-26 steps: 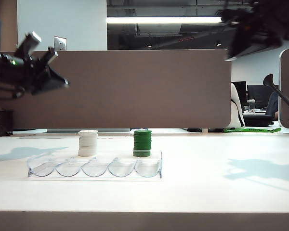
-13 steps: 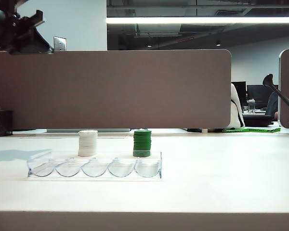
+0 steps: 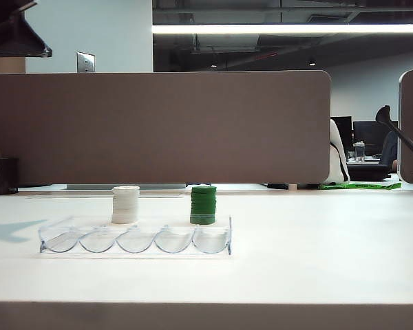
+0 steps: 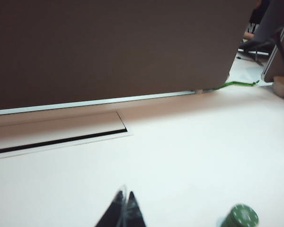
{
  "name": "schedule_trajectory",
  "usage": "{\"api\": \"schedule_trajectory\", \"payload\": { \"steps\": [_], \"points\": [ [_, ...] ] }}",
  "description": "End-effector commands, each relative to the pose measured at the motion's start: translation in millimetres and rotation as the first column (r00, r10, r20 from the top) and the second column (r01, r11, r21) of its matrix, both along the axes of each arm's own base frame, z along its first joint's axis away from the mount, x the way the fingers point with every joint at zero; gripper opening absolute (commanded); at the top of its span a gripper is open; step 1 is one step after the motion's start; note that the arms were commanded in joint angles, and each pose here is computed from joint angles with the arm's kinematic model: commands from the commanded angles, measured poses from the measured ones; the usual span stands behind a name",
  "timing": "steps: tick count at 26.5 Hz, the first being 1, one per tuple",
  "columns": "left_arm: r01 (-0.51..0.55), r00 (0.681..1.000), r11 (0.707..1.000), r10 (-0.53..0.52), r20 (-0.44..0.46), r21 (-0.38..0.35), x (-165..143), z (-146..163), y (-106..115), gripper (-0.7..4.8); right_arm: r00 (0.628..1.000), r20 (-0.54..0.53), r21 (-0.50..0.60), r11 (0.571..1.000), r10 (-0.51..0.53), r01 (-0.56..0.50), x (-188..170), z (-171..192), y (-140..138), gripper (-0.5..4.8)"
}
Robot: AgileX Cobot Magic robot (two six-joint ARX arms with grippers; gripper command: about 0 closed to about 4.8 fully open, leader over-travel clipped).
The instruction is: Pick up the chip in the box and place it on the pile of chips with the same color.
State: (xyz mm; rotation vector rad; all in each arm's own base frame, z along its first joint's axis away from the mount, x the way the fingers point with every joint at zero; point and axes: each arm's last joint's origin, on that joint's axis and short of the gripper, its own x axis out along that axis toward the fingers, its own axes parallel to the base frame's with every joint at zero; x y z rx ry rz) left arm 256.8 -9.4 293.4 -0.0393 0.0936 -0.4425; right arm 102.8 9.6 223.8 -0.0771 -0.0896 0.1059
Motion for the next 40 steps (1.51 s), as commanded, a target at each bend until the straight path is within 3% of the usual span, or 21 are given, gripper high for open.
{"api": "schedule_trajectory", "payload": {
  "steps": [1,5,18,27,34,40],
  "points": [
    [-0.018,0.999,0.999,0.016,0.041,0.027,-14.7,0.6,0.1,-0.06,0.997,0.057,0.025,0.998,-0.060,0.059,-6.8,-6.1,-2.5,-0.05],
    [-0.028,0.996,0.999,0.025,0.085,0.029,-31.3,5.5,0.2,-0.06,0.994,0.091,0.072,0.996,-0.056,0.050,-13.5,-12.5,-3.1,-0.05],
    [-0.071,0.975,0.994,0.051,0.217,0.086,-97.8,10.3,0.2,-0.06,0.994,0.089,0.071,0.996,-0.061,0.055,-10.1,-31.6,-3.3,-0.05],
    [-0.130,0.959,0.973,0.075,0.275,0.189,-141.1,9.5,0.8,-0.06,0.994,0.069,0.061,0.995,-0.083,0.079,-7.0,-43.3,-5.1,-0.05],
    [-0.122,0.971,0.972,0.075,0.226,0.201,-152.2,4.1,0.7,-0.06,0.984,0.093,0.069,0.987,-0.150,0.144,-7.3,-40.9,-13.0,-0.05],
    [-0.175,0.970,0.964,0.134,0.202,0.202,-167.4,0.1,2.2,-0.06,0.994,0.090,0.072,0.996,-0.063,0.057,-7.5,-41.0,-13.4,-0.05]
  ]
}}
